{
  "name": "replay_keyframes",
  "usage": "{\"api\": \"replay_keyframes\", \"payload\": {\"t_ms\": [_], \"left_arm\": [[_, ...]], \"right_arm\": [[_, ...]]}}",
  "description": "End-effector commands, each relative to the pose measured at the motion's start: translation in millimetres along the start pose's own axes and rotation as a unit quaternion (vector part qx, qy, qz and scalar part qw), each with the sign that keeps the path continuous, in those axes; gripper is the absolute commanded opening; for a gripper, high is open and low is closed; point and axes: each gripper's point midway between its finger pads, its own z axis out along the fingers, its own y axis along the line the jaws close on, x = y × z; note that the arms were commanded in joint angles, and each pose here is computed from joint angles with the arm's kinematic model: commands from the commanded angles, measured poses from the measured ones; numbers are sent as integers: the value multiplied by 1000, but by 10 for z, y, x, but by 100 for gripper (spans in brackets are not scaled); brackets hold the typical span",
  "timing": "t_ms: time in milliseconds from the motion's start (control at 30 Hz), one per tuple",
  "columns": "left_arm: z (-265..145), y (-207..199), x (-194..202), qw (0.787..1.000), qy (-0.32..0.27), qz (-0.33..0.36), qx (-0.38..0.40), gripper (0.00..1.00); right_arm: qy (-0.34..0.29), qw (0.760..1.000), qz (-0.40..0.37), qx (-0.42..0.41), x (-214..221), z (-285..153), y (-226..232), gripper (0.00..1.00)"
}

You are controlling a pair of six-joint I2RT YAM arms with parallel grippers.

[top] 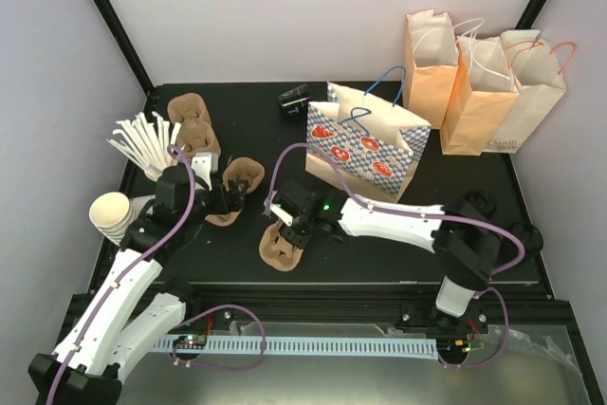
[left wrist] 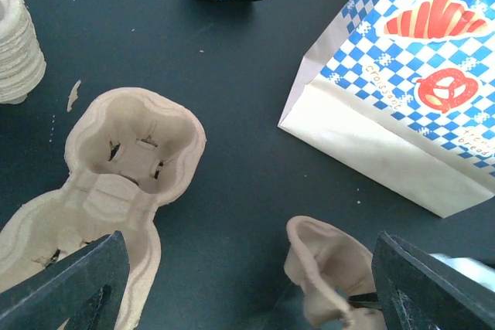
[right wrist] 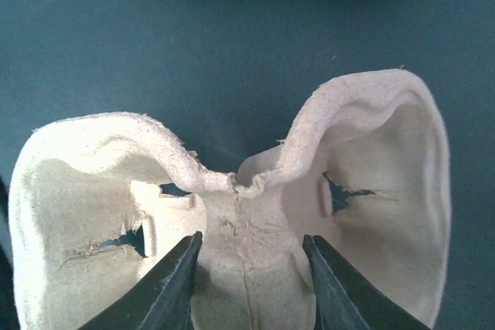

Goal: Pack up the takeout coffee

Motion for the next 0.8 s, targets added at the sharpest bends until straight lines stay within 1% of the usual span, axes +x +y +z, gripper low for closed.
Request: {"api": "replay_keyframes", "payload": {"t_ms": [0,133,267,367,433,533,633,767], "left_arm": [[-103,-88,-333,999,-51,11,6,88],[-49,-186,-484,997,-66,9,26,88],[35,-317,-676,996,-79,7,51,88],[157,-544,-841,990,-88,17,108,88],[236,-788,-914,981,-83,31,173,87],[396,-1072,-1019,967,-71,44,241,84],[595,-1226,-1129,962,-61,63,257,83],[800,-1387,-1309,958,-63,102,262,82]], "right_arm": [[-84,996,31,14,-298,-501,-121,36],[-163,984,69,23,-513,-1130,-348,36],[-249,959,131,30,-675,-1870,-704,36],[-306,933,184,40,-748,-2397,-1000,39],[-335,917,215,34,-783,-2685,-1165,39],[-365,894,258,18,-843,-3001,-1393,39],[-392,874,286,3,-906,-3270,-1591,38],[-429,852,301,-10,-1012,-3603,-1731,38]]}}
